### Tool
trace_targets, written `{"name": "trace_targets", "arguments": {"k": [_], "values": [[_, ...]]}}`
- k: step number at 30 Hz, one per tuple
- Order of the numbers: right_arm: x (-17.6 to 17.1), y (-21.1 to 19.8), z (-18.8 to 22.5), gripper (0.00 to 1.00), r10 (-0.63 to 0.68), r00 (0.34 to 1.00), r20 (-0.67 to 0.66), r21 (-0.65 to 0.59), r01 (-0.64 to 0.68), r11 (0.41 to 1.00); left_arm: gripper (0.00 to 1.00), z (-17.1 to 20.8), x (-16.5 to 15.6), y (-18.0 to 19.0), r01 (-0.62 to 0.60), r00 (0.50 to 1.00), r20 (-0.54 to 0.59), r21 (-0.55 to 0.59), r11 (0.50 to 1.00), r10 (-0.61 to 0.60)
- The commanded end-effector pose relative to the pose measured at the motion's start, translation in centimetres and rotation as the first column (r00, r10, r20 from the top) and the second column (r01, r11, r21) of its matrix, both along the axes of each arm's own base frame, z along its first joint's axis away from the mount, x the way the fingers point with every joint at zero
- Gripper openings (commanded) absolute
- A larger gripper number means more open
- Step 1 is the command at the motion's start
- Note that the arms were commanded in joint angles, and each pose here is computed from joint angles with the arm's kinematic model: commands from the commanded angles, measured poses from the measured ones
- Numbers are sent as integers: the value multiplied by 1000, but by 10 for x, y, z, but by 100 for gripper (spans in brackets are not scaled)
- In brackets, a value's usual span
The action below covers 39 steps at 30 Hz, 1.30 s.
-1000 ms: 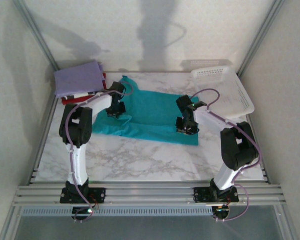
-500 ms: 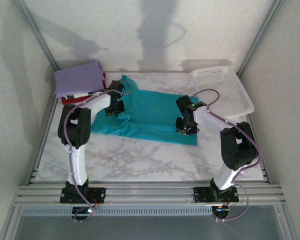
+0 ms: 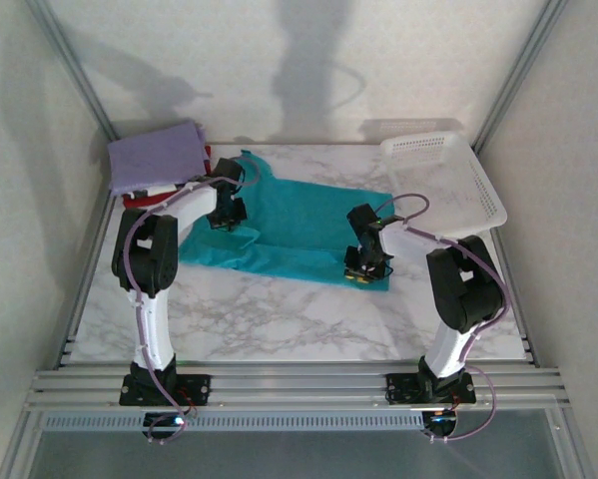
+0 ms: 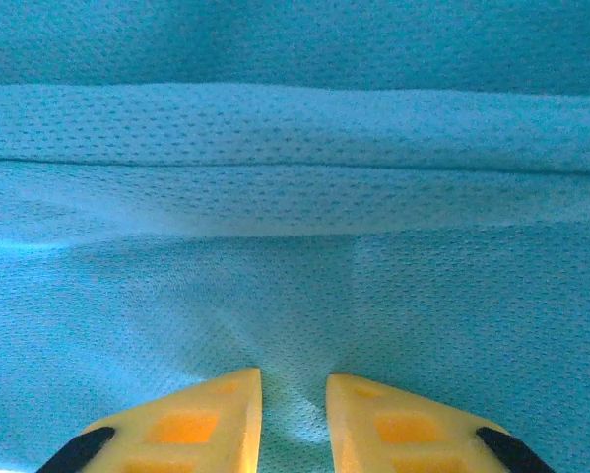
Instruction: Fold and stack the t-shirts
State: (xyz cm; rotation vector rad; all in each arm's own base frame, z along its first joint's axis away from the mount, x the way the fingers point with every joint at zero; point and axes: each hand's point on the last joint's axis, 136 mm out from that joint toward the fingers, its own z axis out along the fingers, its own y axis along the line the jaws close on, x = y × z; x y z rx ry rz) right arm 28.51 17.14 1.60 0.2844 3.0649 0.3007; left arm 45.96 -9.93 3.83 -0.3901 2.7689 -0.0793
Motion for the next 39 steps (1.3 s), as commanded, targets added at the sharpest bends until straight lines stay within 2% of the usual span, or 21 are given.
{"name": "trace_targets", "arguments": {"k": [1,8,12,24,26,29,32,34,39], "values": [[-11,-1,-21,26,-10,999,-53,-14,9,1000,0,9,3,3,-17,1000,24,-23,1000,17],[-21,-8,-38,25,-21,995,-94,-45,17,999,0,15,4,10,-27,999,34,-1,1000,27],[-31,-18,-47,24,-47,990,-131,-97,35,995,6,27,7,18,-44,998,52,-14,999,44],[-52,-42,-50,22,-89,984,-156,-188,59,980,5,29,17,25,-69,995,59,-149,986,78],[-53,-42,-50,22,-89,984,-155,-188,59,980,2,28,17,23,-67,995,57,-159,985,77],[-54,-42,-50,22,-87,984,-159,-186,57,981,9,27,18,21,-65,995,59,-170,983,77],[-53,-41,-50,21,-86,984,-155,-183,57,981,6,27,19,18,-62,996,58,-192,979,75],[-53,-41,-49,21,-82,985,-154,-182,53,982,0,25,18,17,-57,996,52,-198,978,69],[-51,-40,-47,21,-74,986,-148,-178,47,983,2,26,19,14,-60,995,65,-226,972,77]]}}
